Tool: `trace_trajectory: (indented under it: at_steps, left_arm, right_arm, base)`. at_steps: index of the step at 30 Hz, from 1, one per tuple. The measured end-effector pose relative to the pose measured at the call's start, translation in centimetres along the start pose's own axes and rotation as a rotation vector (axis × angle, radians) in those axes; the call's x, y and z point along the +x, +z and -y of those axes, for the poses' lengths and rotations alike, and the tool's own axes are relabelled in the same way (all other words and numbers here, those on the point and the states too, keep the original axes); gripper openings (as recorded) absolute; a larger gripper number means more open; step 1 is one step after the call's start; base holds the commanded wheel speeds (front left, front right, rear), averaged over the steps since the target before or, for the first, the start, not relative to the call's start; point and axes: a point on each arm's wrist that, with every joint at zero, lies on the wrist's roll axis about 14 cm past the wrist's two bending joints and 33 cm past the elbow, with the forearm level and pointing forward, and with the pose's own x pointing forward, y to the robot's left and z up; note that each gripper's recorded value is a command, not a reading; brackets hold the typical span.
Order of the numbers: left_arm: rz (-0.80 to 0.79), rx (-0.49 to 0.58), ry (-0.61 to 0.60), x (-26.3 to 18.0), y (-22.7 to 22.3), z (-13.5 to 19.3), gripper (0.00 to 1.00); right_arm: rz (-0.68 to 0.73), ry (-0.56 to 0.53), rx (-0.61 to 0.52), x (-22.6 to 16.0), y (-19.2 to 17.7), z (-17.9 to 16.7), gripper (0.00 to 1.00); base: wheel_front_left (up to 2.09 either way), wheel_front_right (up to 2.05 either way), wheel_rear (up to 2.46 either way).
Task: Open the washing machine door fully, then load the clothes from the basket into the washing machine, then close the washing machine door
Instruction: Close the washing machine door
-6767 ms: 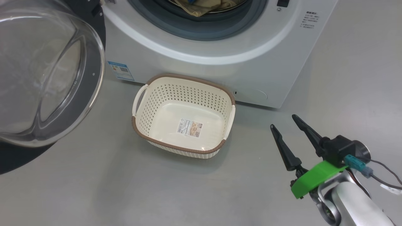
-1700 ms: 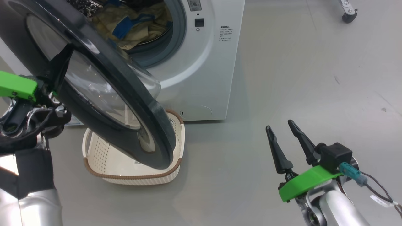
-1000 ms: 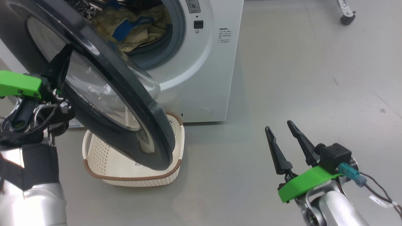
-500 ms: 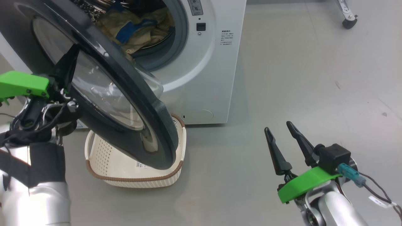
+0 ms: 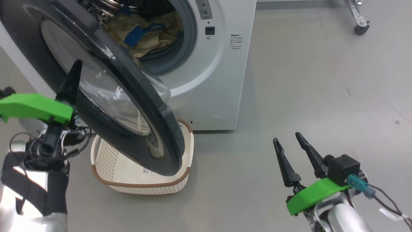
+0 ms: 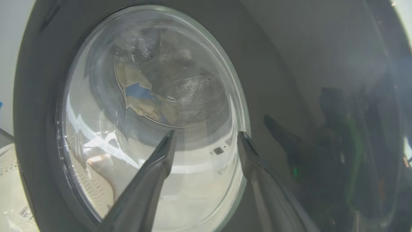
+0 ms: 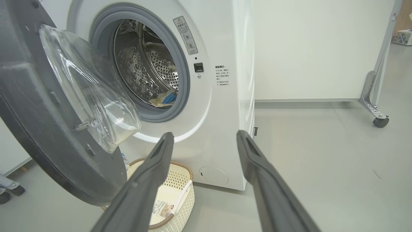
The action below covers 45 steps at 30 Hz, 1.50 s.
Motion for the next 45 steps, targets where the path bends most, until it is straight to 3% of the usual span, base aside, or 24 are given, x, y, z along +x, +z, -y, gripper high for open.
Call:
trace_trajectory:
  at_steps: [4,13,20,32,45]
  left_arm:
    - [0.019,0.087,0.045,-1.1,0.0,-1.6,1.00]
    - [0.130,0.420,0.116,-4.4,0.8,-4.3,1.00]
    - [0.102,0.607,0.146,-7.1,-2.2,-7.0,1.00]
    - [0.067,0.747,0.182,-9.9,-4.9,-8.7,1.00]
    - [0.048,0.781,0.277,-13.6,-6.3,-10.5,1.00]
  right_arm:
    - [-0.001,0.006,0.001,0.1,0.0,-0.2,1.00]
    - [0.009,0.022,0.001,0.4,0.3,-0.7,1.00]
    - [0.005,0.014,0.001,0.4,0.1,-0.3,1.00]
    - [0.006,-0.029,-0.001,0.1,0.1,1.1,1.00]
    - [0.014,-0.055,-0.005,-0.5,0.5,1.8,1.00]
  base:
    - [0.00,0.00,0.00]
    - [0.00,0.00,0.00]
    - [0.00,0.00,0.00]
    - [0.00,0.00,0.00]
    - [0.00,0.00,0.00]
